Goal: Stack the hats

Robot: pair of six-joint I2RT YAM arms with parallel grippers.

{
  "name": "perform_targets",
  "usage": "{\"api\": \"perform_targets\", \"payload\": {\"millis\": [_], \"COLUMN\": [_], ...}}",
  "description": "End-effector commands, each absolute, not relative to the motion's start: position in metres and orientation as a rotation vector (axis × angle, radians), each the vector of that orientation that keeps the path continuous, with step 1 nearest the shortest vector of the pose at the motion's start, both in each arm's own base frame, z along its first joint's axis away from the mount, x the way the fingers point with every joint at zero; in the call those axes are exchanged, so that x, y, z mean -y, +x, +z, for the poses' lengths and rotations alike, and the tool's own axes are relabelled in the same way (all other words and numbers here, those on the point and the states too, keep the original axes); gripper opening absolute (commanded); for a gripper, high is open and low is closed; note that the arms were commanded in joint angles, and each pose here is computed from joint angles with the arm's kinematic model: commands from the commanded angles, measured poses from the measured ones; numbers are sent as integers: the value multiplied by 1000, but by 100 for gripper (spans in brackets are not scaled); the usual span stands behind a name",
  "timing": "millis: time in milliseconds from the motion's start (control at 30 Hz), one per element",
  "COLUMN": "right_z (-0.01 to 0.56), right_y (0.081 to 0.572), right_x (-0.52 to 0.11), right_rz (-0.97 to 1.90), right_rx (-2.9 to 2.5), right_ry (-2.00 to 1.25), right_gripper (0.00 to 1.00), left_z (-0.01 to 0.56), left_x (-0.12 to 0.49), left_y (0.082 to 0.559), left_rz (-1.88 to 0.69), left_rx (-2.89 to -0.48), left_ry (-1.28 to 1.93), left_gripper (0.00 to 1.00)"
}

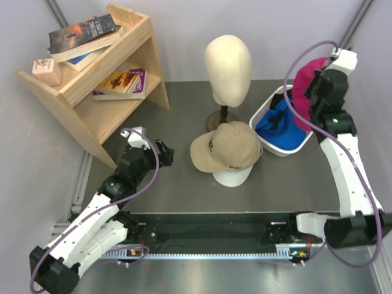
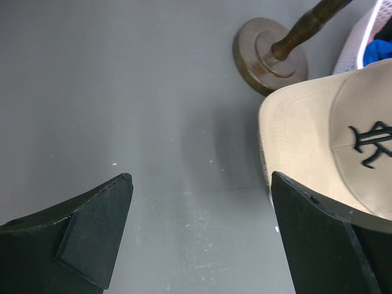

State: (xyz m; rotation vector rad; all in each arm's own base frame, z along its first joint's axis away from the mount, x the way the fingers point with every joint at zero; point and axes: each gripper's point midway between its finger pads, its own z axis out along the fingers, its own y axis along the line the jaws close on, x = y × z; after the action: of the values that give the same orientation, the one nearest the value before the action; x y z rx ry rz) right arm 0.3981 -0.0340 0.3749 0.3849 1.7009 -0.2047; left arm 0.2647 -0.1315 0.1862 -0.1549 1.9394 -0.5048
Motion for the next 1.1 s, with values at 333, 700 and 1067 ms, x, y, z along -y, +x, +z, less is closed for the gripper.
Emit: {"api": "perform_targets", "payload": {"millis": [333,700,1067], "right_z": [485,507,518], "right_y": [283,247,239], "right_x": [-87,-212,-298], "right_rz": [400,794,819], "right_rx": [-1426,-1343,-1326], "right_ry": [178,21,-2], "right_gripper": [0,0,0], "left_z": [251,254,289], "left_x": [160,161,191], "left_y": [264,249,222], "left_rz": [-748,-828,-1170], "left_rx": [-1773,-1730,-1562], "left_ry": [-124,-132,-65], "left_gripper": [99,98,97]}}
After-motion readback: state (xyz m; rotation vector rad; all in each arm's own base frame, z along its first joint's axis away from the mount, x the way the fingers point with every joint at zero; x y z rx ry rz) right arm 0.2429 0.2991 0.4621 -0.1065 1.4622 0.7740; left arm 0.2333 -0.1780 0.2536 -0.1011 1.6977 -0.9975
